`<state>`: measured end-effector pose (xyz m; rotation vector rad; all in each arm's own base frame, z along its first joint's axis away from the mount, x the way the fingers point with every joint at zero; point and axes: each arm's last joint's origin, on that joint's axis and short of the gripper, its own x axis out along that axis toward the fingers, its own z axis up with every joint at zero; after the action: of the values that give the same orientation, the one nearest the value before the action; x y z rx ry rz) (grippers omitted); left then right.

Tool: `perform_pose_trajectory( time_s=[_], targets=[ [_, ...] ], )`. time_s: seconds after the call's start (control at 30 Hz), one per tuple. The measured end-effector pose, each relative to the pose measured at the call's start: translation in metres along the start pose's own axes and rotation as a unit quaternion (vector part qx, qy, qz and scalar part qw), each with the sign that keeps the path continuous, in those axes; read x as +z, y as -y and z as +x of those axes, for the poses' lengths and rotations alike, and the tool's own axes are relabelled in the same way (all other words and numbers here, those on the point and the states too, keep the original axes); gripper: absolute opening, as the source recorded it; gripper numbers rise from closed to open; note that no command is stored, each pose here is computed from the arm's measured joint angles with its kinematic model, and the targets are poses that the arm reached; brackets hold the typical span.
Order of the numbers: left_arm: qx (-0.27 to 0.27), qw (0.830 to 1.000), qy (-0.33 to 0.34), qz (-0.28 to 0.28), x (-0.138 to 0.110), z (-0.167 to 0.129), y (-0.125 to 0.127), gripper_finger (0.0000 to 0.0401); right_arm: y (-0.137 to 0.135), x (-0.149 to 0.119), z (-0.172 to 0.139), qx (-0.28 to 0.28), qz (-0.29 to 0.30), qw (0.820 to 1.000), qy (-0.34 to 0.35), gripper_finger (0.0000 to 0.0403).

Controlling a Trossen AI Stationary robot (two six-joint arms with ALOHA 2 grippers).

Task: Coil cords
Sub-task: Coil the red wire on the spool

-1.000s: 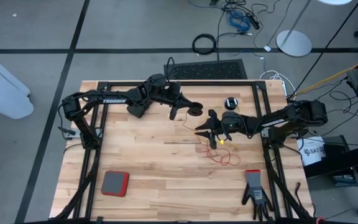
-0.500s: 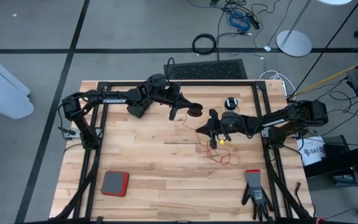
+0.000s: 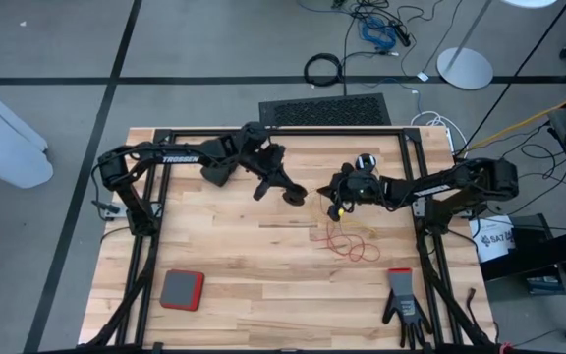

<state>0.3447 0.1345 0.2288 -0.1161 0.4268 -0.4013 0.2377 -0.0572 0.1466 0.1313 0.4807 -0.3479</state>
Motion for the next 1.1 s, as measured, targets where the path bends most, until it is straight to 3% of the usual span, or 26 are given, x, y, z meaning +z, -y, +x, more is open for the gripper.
perform_pose_trajectory(
  time_s=[0.23, 0.4, 0.73, 1.1],
  targets=[
    [0.05, 0.995, -0.087, 0.008, -0.017, -0.001, 0.001, 0.0, 0.0, 0.009, -0.01, -0.001, 0.008, 1.0, 0.022, 0.0],
    [0.07, 0.991, -0.115, 0.025, -0.021, 0.0, 0.002, 0.0, 0.001, 0.02, -0.021, -0.004, 0.016, 0.998, 0.054, 0.0],
    [0.219, 0.959, -0.151, 0.095, -0.012, 0.016, 0.01, 0.0, -0.001, 0.032, -0.032, 0.015, 0.043, 0.994, 0.096, 0.0],
    [0.181, 0.969, -0.125, 0.11, -0.008, 0.019, 0.015, 0.0, 0.004, 0.016, -0.03, -0.038, 0.037, 0.998, 0.017, 0.0]
  ],
)
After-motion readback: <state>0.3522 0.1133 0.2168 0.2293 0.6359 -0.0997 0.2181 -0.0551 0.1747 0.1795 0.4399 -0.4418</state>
